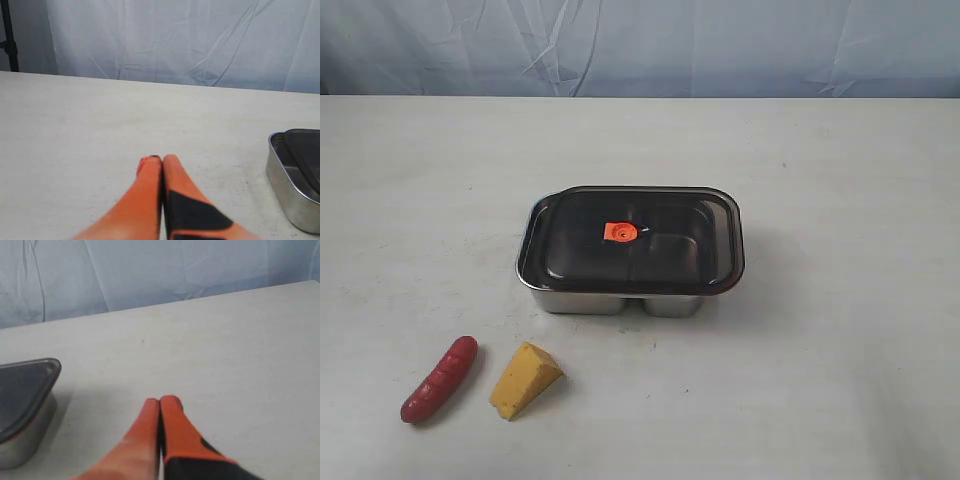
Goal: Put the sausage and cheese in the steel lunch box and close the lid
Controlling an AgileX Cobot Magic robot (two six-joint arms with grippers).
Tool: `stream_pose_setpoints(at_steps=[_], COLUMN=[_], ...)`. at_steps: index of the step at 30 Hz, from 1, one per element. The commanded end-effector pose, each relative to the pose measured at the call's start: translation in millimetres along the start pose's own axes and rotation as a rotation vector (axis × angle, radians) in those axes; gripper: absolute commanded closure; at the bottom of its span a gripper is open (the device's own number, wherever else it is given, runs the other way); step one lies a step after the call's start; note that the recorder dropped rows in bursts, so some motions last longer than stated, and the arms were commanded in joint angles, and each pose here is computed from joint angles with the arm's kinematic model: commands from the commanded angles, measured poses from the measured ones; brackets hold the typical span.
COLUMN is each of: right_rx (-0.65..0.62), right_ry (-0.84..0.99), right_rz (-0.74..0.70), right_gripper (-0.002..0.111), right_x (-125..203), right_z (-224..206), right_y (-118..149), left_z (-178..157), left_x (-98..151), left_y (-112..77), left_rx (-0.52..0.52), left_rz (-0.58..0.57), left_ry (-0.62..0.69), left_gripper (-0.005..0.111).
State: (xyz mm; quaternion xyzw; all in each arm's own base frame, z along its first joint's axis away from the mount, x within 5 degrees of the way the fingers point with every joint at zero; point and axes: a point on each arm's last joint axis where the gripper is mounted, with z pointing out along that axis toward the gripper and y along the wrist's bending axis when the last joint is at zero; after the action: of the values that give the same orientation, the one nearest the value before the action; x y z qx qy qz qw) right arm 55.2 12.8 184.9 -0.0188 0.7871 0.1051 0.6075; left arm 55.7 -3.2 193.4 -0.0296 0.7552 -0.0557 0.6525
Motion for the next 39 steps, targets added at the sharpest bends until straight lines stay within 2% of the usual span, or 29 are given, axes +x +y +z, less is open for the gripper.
stream_pose_setpoints(at_steps=[1, 5, 6, 7, 13, 15, 17, 21, 23, 25, 26, 29, 31, 32, 34, 37, 39], right_rx=[-0.025, -0.021, -0.003, 0.000, -0.009, -0.030, -0.059, -0.110, -0.120, -0.076, -0.051, -0.070, -0.176, -0.228, -0.353, -0.451, -0.503], right_ry=[-0.053, -0.056, -0.108, -0.212, -0.558, -0.569, -0.552, -0.433, -0.308, -0.154, -0.021, 0.197, 0.397, 0.436, 0.546, 0.702, 0.828], right_rz=[0.085, 0.064, 0.002, 0.033, 0.582, 0.763, 0.833, 0.779, 0.713, 0.580, 0.471, 0.311, 0.215, 0.210, 0.228, 0.283, 0.320], right_gripper=[0.108, 0.108, 0.108, 0.108, 0.108, 0.108, 0.108, 0.109, 0.109, 0.109, 0.109, 0.109, 0.109, 0.108, 0.093, 0.059, 0.051], right_x=[-4, -5, -9, -19, -45, -45, -44, -47, -66, -91, -108, -140, -144, -144, -134, -109, -85], right_z=[0, 0, -1, -2, -14, -14, -13, -11, -10, 5, 23, 67, 124, 139, 182, 235, 260], right_y=[2, 2, 0, 0, -13, -16, -15, -4, 6, 12, 17, 26, 36, 40, 48, 51, 52], left_z=[0, 0, 0, 0, 0, 0, 0, 0, 0, 0, 0, 0, 0, 0, 0, 0, 0], left_x=[1, 1, 1, 1, 1, 1, 1, 1, 1, 1, 1, 1, 1, 1, 1, 1, 1], left_y=[-0.3, -0.3, -0.3, -0.3, -0.3, -0.3, -0.3, -0.3, -0.3, -0.3, -0.3, -0.3, -0.3, -0.3, -0.3, -0.3, -0.3], left_rx=[0.007, 0.007, 0.007, 0.007, 0.007, 0.007, 0.007, 0.007, 0.007, 0.007, 0.007, 0.007, 0.007, 0.007, 0.007, 0.007, 0.007], left_rz=[-0.007, -0.007, -0.007, -0.007, -0.007, -0.007, -0.007, -0.007, -0.007, -0.007, -0.007, -0.007, -0.007, -0.007, -0.007, -0.007, -0.007], left_ry=[0.002, 0.002, 0.002, 0.002, 0.002, 0.002, 0.002, 0.002, 0.002, 0.002, 0.002, 0.002, 0.002, 0.002, 0.002, 0.002, 0.002], left_gripper=[0.107, 0.107, 0.107, 0.107, 0.107, 0.107, 0.107, 0.107, 0.107, 0.107, 0.107, 0.107, 0.107, 0.107, 0.107, 0.107, 0.107])
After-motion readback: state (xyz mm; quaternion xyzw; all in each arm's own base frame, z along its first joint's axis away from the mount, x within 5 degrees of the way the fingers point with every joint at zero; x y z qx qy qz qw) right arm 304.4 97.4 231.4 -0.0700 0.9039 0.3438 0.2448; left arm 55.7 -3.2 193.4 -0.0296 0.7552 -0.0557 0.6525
